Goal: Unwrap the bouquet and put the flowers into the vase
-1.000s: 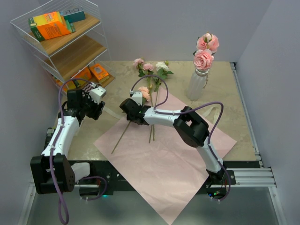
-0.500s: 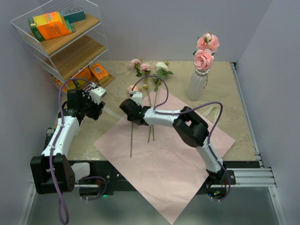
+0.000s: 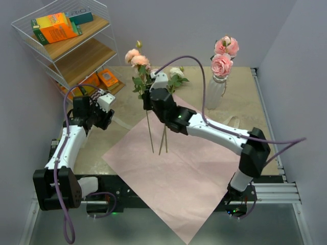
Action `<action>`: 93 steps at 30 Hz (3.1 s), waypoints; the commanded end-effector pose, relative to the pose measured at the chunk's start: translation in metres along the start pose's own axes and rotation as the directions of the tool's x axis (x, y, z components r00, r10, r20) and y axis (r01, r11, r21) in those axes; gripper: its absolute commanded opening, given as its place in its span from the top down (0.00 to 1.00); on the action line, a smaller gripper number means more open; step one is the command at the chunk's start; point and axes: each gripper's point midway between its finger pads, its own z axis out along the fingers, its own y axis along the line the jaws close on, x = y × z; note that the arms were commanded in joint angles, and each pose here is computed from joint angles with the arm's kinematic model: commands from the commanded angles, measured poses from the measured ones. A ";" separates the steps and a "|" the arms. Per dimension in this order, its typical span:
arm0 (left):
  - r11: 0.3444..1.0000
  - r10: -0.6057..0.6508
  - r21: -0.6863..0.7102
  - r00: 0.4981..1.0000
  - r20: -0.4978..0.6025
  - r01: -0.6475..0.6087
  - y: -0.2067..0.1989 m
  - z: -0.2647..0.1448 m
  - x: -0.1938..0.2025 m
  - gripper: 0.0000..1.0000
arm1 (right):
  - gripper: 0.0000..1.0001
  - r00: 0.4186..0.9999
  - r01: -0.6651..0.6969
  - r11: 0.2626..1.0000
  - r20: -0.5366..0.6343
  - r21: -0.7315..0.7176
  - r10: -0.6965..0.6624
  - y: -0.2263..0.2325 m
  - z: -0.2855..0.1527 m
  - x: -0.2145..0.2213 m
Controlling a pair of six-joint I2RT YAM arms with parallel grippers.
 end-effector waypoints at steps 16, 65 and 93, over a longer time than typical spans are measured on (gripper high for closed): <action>1.000 -0.022 -0.004 0.999 0.031 0.022 0.013 0.003 -0.020 0.40 | 1.00 0.517 0.281 0.946 0.806 0.159 -0.289 -0.038 -0.261 -0.328; 0.995 -0.050 0.084 0.997 0.051 0.046 0.017 0.044 -0.029 0.40 | 1.00 0.365 -0.314 0.698 0.761 0.644 -0.537 -0.257 -0.221 -0.375; 0.994 -0.080 0.083 0.996 0.031 0.077 0.036 0.061 -0.008 0.40 | 1.00 0.489 -0.284 0.456 0.537 0.843 -0.688 -0.282 -0.134 -0.350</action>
